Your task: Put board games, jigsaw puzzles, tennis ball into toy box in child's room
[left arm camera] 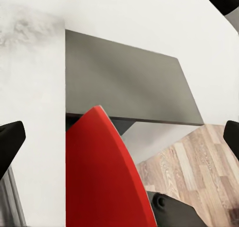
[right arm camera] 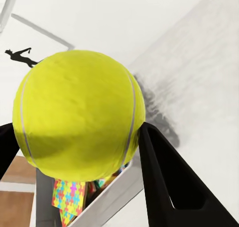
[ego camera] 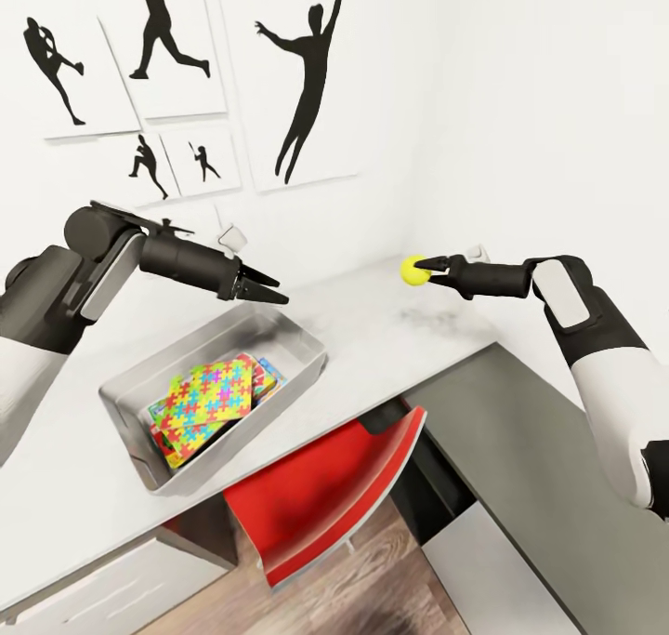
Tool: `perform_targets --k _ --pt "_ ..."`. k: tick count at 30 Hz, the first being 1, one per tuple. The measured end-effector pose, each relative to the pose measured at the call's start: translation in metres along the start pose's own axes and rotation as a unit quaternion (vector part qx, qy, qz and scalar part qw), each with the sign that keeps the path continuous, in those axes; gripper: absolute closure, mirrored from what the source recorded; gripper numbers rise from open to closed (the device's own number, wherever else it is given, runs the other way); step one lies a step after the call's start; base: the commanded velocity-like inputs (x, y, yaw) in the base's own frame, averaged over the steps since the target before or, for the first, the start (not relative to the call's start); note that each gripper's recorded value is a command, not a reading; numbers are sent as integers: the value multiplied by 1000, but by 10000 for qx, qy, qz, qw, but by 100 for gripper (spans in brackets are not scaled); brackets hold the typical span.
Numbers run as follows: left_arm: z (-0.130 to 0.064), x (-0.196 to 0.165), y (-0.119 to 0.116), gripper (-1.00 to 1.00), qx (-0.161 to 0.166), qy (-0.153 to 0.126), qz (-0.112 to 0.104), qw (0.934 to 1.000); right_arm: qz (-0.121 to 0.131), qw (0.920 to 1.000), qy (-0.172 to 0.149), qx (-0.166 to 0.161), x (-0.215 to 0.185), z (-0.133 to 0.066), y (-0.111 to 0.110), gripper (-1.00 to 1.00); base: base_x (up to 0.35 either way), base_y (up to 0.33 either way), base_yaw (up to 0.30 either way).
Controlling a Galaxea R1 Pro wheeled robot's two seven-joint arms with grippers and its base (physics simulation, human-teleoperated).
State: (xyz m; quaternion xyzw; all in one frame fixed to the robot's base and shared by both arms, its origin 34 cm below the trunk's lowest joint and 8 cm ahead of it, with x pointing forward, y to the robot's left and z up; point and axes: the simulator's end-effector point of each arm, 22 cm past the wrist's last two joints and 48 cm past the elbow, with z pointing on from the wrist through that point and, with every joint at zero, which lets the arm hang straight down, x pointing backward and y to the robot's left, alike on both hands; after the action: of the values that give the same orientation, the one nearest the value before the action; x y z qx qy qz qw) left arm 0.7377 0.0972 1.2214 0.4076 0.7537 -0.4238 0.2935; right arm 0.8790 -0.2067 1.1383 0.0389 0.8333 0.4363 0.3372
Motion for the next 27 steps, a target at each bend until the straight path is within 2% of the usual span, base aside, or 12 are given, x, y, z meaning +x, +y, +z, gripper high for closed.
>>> perform_targets --k 4,15,27 --pt "1 6 -1 -100 8 17 -47 10000 -3 10000 6 10 3 -1 1 100 0 0 0" --pt "9 34 -3 -100 44 112 -276 9995 169 9997 81 170 44 2 -29 100 0 0 0" --pt "12 45 -10 -100 36 136 -285 9995 138 9998 60 143 47 -3 -22 100 0 0 0"
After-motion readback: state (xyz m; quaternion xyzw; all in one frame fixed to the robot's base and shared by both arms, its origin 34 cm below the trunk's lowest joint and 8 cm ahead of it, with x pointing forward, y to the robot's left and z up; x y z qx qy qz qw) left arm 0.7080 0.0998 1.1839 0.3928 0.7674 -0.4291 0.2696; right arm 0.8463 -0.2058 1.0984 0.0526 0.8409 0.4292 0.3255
